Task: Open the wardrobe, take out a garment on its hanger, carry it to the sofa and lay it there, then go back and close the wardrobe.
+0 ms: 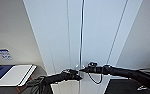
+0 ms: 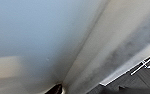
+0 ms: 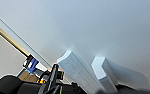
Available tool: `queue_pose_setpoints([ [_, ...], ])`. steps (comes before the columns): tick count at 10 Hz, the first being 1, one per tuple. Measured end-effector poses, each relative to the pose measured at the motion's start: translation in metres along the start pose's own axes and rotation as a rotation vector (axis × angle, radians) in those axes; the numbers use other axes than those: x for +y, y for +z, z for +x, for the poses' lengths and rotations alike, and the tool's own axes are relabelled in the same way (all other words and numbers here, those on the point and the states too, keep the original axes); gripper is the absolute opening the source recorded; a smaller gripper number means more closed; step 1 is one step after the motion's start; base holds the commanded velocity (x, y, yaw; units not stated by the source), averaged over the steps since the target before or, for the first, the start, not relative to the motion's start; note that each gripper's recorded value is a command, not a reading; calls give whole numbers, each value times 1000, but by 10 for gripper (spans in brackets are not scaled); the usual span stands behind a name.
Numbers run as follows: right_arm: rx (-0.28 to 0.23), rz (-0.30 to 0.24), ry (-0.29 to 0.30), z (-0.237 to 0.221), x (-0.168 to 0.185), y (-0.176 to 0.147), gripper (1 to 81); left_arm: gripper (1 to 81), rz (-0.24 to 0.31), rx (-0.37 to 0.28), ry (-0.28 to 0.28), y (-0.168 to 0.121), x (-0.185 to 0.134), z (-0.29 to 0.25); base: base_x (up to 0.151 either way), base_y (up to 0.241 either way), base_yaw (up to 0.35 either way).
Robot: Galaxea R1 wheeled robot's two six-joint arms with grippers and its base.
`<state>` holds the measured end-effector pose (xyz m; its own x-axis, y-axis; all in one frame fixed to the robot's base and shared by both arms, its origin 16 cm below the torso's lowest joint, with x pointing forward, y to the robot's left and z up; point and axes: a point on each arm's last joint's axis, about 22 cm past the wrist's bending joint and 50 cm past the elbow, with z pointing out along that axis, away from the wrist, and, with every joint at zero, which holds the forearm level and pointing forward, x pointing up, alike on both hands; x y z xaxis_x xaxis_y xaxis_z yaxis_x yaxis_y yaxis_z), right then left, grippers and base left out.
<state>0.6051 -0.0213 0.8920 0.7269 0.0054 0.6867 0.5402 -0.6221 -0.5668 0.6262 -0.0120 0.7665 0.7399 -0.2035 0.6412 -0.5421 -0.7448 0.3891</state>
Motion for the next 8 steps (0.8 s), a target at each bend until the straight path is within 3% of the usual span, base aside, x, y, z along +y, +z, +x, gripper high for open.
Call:
queue_pose_setpoints([
  [3,26,39,-1,-12,-8,-6,811,811,-59,-12,51,-12,17,-7,0,0,0],
  [8,57,111,27,-35,-23,-26,811,811,-181,-106,121,-55,47,-63,0,0,0],
])
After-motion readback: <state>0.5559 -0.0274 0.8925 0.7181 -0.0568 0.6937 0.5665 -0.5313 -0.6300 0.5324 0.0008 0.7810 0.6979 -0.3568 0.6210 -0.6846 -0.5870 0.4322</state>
